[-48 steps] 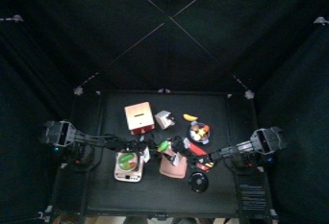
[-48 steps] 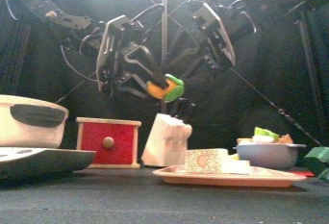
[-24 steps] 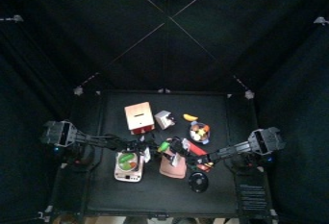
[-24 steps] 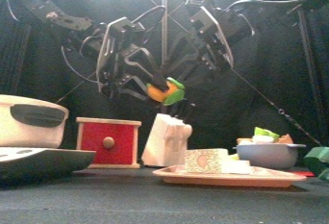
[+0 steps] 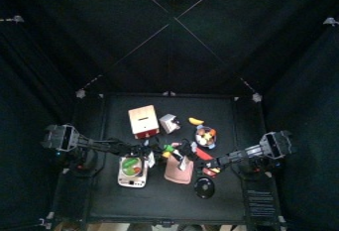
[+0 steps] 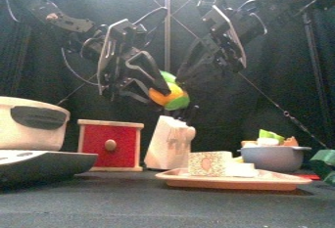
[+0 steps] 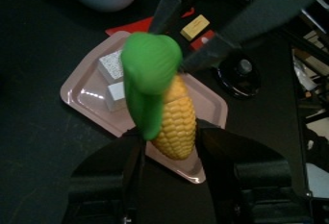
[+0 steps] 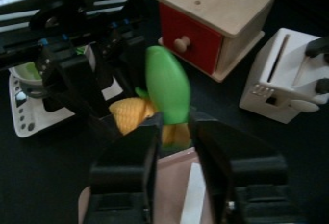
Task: Peel corn husk and drop
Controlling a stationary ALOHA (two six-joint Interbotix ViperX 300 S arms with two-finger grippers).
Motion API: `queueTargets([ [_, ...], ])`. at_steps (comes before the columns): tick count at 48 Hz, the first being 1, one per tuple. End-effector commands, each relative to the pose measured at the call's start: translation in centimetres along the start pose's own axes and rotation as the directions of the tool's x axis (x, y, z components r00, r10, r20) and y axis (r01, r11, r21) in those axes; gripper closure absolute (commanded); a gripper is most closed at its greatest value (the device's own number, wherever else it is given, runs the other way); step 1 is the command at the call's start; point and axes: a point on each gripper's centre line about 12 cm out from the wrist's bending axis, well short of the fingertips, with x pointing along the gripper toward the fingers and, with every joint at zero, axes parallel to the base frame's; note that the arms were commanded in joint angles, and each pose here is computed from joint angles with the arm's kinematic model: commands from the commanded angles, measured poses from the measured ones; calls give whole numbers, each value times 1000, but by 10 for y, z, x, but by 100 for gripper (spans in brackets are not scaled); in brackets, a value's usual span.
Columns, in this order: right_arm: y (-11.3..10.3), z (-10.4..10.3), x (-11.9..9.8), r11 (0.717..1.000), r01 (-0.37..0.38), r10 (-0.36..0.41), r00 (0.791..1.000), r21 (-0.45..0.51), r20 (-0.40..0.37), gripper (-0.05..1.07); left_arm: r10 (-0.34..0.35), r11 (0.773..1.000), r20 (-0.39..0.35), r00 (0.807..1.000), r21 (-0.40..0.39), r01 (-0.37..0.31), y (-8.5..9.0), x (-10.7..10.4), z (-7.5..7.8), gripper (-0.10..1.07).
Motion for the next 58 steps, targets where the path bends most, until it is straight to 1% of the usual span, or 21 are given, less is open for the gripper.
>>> queueTargets([
  [1, -1, 13, -7, 1000, -7, 7, 999, 26, 33, 40, -15, 1000, 37, 999, 2, 15, -4, -4, 11, 35],
  [14, -3, 12, -8, 1000, -1, 1, 999, 18, 34, 40, -12, 1000, 31, 999, 1, 12, -4, -3, 9, 35],
  [22, -6, 17, -14, 1000, 5, -6, 998, 23, 58, 40, -9, 1000, 28, 1000, 0, 9, -2, -4, 8, 35],
  [29, -10, 18, -21, 1000, 4, -6, 998, 31, 66, 40, -5, 1000, 33, 999, -1, 5, 0, -4, 9, 35],
  [36, -14, 13, -21, 1000, 12, -13, 998, 28, 54, 40, 2, 1000, 34, 999, -6, -1, 2, -4, 10, 35],
  [47, -15, 10, -21, 999, 16, -18, 999, 36, 43, 40, 3, 1000, 35, 999, -7, -3, 3, -4, 11, 35],
  [58, -16, 5, -22, 996, 26, -27, 1000, 83, 10, 40, 4, 1000, 32, 999, -4, -4, 3, -4, 10, 35],
])
